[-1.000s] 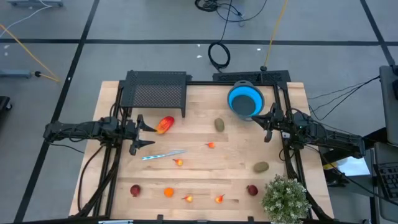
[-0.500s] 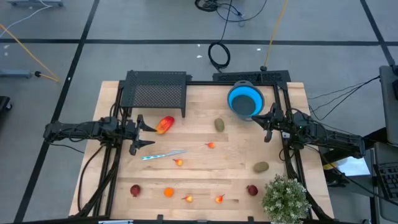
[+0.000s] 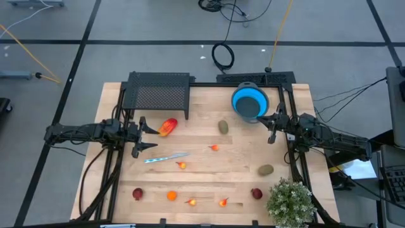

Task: Pick & Place Fruit
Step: Put the blue strainer bowl on the shelf

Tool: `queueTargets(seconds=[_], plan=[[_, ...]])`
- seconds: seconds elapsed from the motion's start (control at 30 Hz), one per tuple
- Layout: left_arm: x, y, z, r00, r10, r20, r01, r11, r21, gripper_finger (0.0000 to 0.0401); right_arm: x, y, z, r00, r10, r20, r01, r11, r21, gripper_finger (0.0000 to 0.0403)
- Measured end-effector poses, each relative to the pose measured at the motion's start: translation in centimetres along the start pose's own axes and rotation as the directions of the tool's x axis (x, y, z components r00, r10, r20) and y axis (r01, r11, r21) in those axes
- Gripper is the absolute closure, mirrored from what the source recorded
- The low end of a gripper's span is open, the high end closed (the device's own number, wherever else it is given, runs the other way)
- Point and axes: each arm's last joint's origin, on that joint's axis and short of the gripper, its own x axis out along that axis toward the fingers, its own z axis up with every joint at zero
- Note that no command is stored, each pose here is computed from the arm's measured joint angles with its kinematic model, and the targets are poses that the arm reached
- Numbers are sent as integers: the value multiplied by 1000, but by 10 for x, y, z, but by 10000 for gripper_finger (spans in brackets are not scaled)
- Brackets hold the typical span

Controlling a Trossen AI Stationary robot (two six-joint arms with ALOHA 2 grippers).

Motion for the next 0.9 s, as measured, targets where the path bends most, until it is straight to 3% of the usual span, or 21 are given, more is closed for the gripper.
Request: queueTargets(seconds=[0.1, 0.2, 0.33, 0.43, 0.63, 0.9], plan=[[0, 0, 0, 1000, 0, 0, 0, 1000, 0, 146, 0, 0, 2, 1000, -7, 23, 6, 999, 31, 394], [0, 0, 0, 1000, 0, 0, 0, 1000, 0, 146, 1, -1, 6, 998, -13, 56, 6, 991, 132, 394], [0, 0, 0, 1000, 0, 0, 0, 1000, 0, 146, 1, -2, 13, 992, -25, 126, -21, 937, 349, 394], [0, 0, 0, 1000, 0, 0, 0, 1000, 0, 146, 0, -4, 21, 978, -49, 205, -47, 897, 440, 394], [0, 0, 0, 1000, 1, 0, -1, 1000, 0, 146, -5, -7, 36, 927, -92, 364, -94, 882, 462, 394], [0, 0, 0, 1000, 5, 1, -5, 1000, 13, 146, -6, -8, 39, 913, -98, 397, -84, 905, 417, 394]])
